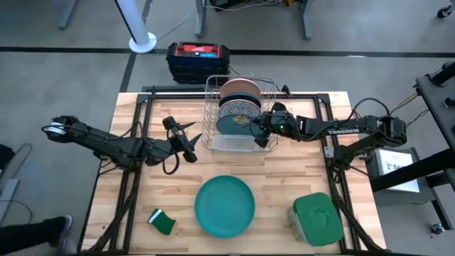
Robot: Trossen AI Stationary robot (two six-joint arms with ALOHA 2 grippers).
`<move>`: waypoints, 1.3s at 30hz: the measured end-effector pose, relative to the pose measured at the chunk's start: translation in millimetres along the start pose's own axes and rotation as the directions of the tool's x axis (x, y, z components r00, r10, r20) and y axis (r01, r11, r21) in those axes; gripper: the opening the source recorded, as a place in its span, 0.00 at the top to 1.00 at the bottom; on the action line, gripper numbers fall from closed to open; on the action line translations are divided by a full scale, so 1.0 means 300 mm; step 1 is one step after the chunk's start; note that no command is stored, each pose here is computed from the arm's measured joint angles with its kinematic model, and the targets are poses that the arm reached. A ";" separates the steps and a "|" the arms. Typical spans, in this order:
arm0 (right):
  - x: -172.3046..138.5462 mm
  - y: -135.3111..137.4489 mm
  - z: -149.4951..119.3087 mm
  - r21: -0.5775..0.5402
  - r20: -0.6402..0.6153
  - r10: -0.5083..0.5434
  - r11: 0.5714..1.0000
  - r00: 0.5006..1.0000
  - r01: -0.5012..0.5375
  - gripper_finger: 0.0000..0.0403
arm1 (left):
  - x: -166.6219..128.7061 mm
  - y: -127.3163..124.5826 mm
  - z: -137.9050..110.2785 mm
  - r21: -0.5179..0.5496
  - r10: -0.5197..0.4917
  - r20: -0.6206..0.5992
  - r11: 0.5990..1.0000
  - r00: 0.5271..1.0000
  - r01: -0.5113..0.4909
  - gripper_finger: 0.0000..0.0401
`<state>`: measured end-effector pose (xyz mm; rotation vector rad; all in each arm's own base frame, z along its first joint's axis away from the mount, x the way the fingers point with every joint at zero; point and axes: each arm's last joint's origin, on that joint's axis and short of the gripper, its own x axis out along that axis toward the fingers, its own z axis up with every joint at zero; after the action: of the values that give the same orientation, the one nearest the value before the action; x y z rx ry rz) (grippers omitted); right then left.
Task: Sort dishes
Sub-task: Put the blue plate in the dishwasher rack
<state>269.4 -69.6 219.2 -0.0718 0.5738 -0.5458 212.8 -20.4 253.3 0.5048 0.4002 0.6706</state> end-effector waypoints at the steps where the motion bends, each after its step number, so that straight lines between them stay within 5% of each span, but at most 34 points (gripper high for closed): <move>1: 0.000 0.000 0.000 0.001 0.002 0.000 1.000 1.000 0.000 1.00 | 0.000 0.000 0.000 0.000 0.000 0.000 1.000 1.000 0.000 0.42; 17: 0.000 -0.003 0.015 0.029 0.045 -0.022 0.999 0.999 0.021 0.89 | 0.000 0.000 -0.001 -0.006 0.000 -0.001 1.000 1.000 0.000 0.42; 30: 0.000 -0.003 0.013 0.024 0.039 -0.024 0.999 0.999 0.023 0.90 | 0.000 0.000 -0.001 -0.010 0.000 -0.001 1.000 1.000 0.000 0.42; 39: 0.000 -0.002 0.010 0.020 0.031 -0.013 1.000 0.999 0.012 0.77 | 0.000 0.000 -0.001 -0.010 0.000 -0.001 1.000 1.000 0.000 0.42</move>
<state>270.8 -70.4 222.0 -0.0648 0.5375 -0.5619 212.8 -20.4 253.2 0.4945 0.3979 0.6723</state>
